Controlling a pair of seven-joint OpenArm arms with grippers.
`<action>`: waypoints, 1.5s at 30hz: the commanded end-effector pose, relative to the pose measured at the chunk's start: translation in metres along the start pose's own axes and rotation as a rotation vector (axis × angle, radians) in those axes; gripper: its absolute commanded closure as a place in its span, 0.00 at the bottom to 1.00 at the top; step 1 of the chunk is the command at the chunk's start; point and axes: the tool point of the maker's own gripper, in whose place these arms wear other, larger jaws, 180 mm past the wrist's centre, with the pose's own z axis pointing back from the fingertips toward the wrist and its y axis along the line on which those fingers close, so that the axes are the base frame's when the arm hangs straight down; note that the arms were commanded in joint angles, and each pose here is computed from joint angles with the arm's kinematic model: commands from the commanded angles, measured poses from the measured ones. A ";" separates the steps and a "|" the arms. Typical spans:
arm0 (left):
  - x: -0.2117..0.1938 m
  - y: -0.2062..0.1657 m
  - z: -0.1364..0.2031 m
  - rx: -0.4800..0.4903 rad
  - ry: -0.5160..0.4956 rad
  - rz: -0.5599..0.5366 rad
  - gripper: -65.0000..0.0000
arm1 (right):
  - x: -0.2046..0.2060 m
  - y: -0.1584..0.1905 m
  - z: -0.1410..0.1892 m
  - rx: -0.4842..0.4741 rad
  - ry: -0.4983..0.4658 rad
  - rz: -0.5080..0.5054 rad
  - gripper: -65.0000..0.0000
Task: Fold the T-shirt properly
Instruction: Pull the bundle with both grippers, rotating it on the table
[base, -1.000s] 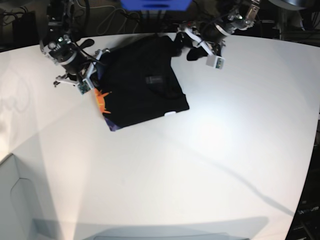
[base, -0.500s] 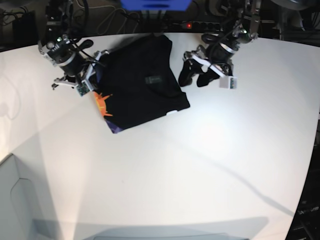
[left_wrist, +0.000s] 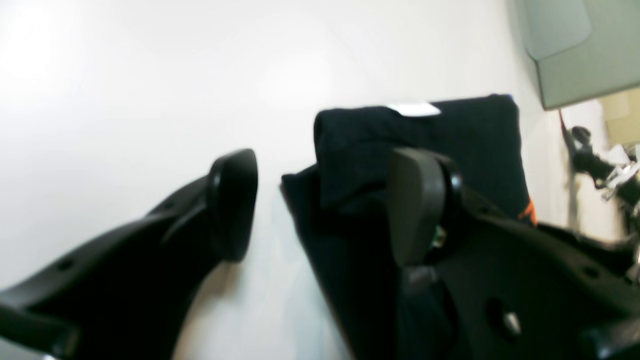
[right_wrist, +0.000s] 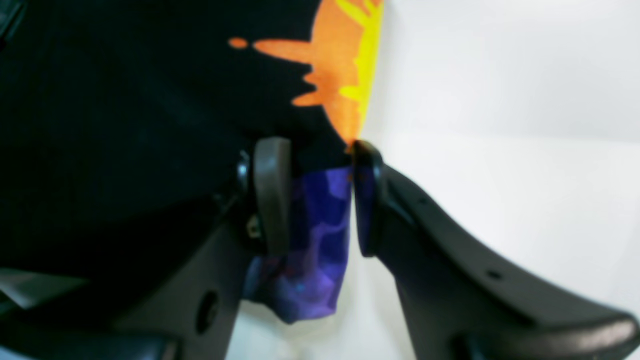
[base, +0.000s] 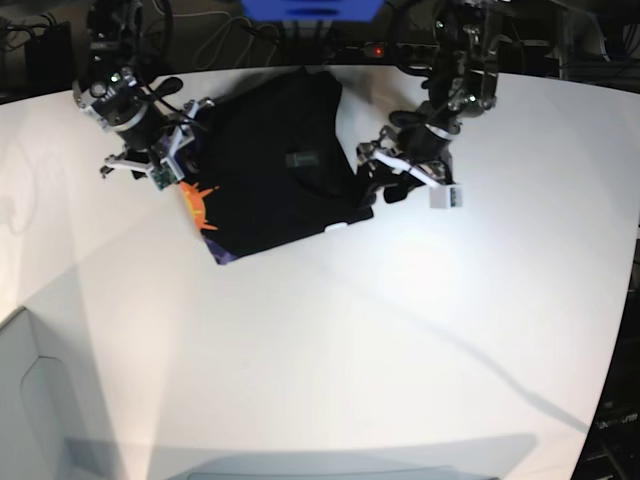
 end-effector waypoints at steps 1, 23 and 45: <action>0.009 -0.007 -0.001 -0.027 -0.031 -0.002 0.39 | 0.012 -0.001 0.003 0.006 -0.046 0.013 0.67; -0.019 -0.010 0.000 -0.031 0.030 0.020 0.98 | 0.012 0.001 0.002 0.009 -0.046 0.012 0.67; -0.066 0.012 0.023 0.028 0.213 0.029 0.33 | 0.020 0.007 0.001 0.009 -0.078 -0.024 0.67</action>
